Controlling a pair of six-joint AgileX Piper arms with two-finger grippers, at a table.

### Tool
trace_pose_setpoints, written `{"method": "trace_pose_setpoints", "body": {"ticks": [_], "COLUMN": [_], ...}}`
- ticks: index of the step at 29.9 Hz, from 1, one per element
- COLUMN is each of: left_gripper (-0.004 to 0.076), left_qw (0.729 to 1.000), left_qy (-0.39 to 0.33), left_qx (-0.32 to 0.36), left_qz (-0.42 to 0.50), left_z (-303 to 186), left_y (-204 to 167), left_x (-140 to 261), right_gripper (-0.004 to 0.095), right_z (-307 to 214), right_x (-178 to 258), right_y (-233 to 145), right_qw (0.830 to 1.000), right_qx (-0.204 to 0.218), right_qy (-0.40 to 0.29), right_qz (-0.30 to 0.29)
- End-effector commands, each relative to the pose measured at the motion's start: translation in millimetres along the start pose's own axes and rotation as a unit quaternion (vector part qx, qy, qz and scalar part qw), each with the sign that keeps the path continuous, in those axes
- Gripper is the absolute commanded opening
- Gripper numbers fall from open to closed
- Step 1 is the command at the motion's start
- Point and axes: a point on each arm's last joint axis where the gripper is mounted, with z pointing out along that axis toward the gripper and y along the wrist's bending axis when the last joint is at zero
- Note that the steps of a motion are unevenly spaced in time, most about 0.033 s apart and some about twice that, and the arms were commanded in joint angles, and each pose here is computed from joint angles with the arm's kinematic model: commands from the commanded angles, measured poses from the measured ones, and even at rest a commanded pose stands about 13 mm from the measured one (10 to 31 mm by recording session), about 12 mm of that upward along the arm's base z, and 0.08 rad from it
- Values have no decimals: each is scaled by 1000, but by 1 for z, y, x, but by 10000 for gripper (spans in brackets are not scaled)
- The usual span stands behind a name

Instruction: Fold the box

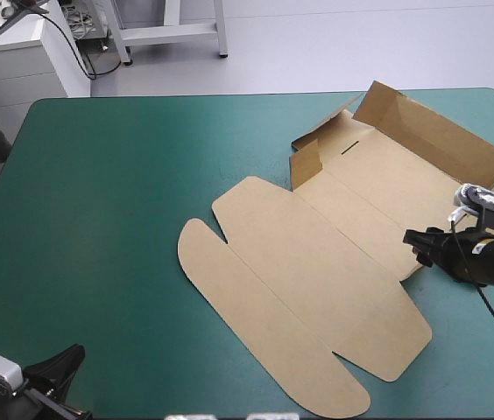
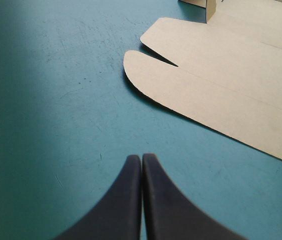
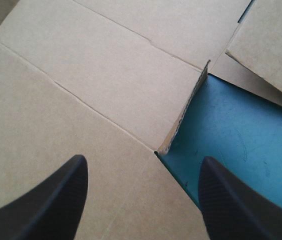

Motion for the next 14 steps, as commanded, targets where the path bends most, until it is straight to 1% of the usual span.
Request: {"method": "trace_pose_setpoints", "body": {"ticks": [1,5,9,10,14], "left_gripper": [-8,-8,-8,-8,-8], "left_qw": [999,999,999,999,999], "left_qy": [-48,-48,-48,-48,-48], "left_qx": [10,10,10,10,10], "left_qz": [0,0,0,0,0], "left_z": [-6,-6,-6,-6,-6], "left_y": [-2,-2,-2,-2,-2], "left_x": [-11,-11,-11,-11,-11], "right_gripper": [535,532,532,532,523], "right_z": [11,40,64,71,86], "right_x": [-19,-23,-26,-27,-31], "right_y": [5,1,-3,-5,-6], "right_qw": [1000,998,996,995,995], "right_qx": [-2,19,43,49,51], "right_qy": [-9,34,61,66,63], "right_qz": [22,42,52,52,56]}}
